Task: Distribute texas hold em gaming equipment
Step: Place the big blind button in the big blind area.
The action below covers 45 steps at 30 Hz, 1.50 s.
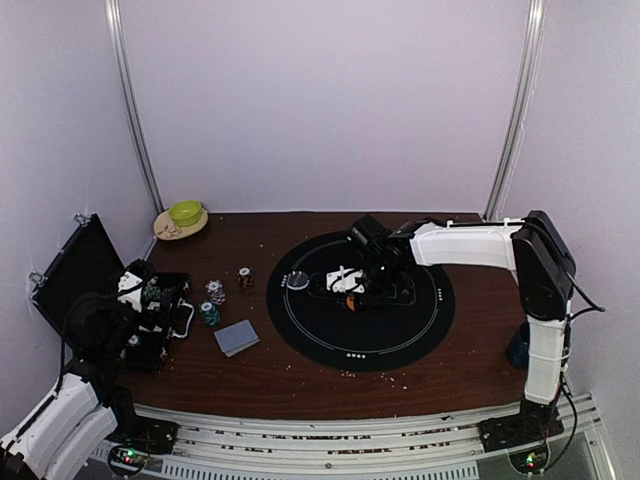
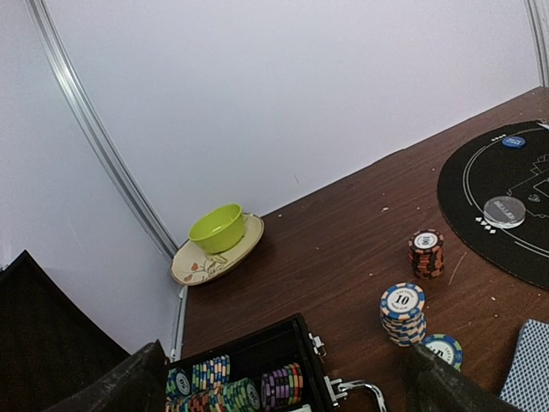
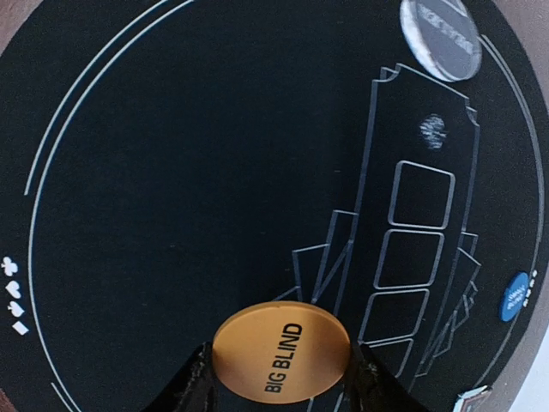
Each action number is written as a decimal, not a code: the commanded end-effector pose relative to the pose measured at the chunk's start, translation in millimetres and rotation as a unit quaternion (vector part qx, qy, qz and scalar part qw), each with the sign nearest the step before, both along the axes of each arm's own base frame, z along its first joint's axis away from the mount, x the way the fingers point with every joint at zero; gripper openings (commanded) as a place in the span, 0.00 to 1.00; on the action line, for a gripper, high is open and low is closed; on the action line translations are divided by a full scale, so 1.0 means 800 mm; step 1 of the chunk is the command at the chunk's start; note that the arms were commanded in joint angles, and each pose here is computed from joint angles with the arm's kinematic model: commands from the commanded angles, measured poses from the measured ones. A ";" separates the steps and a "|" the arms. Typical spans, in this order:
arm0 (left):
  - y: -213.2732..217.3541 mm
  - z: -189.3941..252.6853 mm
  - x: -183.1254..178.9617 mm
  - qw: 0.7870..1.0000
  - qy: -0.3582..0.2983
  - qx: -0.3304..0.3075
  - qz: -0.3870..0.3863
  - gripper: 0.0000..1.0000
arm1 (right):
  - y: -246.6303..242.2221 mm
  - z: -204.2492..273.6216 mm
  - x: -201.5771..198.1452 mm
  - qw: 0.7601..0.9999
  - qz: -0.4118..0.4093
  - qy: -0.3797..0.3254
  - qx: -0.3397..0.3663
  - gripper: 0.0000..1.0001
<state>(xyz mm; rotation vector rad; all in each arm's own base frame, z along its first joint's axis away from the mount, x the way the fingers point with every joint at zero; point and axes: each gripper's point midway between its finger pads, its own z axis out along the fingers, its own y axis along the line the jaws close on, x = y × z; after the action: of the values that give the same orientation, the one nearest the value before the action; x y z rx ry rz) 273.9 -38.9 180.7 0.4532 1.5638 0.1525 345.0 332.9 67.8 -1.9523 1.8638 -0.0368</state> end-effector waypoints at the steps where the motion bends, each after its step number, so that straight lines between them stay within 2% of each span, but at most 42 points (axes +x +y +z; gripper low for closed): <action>1: -0.003 0.006 -0.003 1.000 -0.017 0.002 -0.010 0.98 | -0.001 -0.007 -0.037 0.998 0.040 0.042 0.001 0.46; 10: -0.006 0.006 -0.005 1.000 -0.020 0.005 -0.017 0.98 | -0.001 -0.035 -0.067 0.990 0.077 0.113 -0.031 0.46; 30: -0.008 0.010 -0.010 0.999 -0.033 0.010 -0.024 0.98 | 0.013 -0.064 -0.104 0.984 0.110 0.116 -0.075 0.50; 38: -0.008 0.009 -0.010 0.999 -0.032 0.009 -0.024 0.98 | 0.005 -0.072 -0.101 0.985 0.102 0.110 -0.090 0.55; 45: -0.008 0.009 -0.009 0.999 -0.032 0.008 -0.022 0.98 | 0.004 -0.065 -0.102 0.985 0.103 0.107 -0.088 0.67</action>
<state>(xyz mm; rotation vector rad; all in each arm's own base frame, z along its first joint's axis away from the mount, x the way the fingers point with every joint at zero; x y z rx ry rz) 266.7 -45.8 187.0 0.4860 1.5079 0.1338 270.1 348.1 26.3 -2.2904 1.8048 0.1111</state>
